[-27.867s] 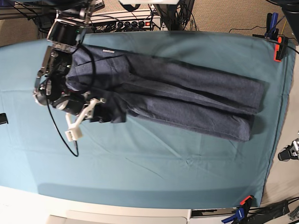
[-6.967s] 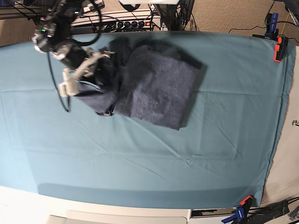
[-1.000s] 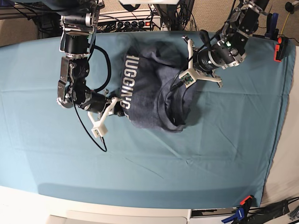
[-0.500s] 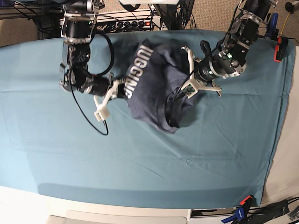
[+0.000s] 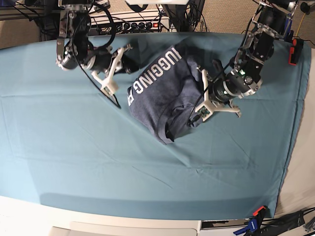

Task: Fold the T-shirt properly
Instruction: 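Grasp the folded bundle's edges with both grippers, then press and square the folded shirt with both grippers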

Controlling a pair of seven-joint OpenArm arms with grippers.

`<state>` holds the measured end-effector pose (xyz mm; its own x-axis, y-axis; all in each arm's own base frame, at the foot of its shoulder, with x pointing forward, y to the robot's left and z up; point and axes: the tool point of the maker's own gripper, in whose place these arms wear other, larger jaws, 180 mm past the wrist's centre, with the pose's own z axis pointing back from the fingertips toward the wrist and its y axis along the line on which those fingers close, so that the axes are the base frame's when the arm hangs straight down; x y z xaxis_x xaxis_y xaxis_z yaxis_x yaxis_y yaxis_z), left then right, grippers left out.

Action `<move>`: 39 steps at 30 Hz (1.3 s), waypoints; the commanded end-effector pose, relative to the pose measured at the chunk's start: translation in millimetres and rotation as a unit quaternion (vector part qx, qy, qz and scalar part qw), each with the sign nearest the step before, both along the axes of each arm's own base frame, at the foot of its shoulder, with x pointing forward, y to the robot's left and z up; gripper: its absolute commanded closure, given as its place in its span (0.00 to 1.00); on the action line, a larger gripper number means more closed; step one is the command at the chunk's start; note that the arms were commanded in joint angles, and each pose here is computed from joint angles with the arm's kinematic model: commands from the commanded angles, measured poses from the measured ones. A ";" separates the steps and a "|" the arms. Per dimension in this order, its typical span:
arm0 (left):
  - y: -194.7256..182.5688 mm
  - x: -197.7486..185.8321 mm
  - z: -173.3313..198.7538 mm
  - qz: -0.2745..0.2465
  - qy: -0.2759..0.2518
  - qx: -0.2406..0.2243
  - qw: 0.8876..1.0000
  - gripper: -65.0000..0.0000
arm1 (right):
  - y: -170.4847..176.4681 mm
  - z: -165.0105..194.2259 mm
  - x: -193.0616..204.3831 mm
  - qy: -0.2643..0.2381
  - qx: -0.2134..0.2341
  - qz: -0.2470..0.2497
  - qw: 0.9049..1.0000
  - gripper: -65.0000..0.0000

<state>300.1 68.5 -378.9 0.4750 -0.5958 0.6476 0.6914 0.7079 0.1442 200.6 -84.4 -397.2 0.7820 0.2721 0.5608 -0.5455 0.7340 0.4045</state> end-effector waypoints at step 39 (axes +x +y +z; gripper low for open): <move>18.0 -76.9 -50.0 0.017 0.127 0.032 0.991 1.00 | -85.9 74.2 187.2 -0.207 -0.198 -0.189 0.939 1.00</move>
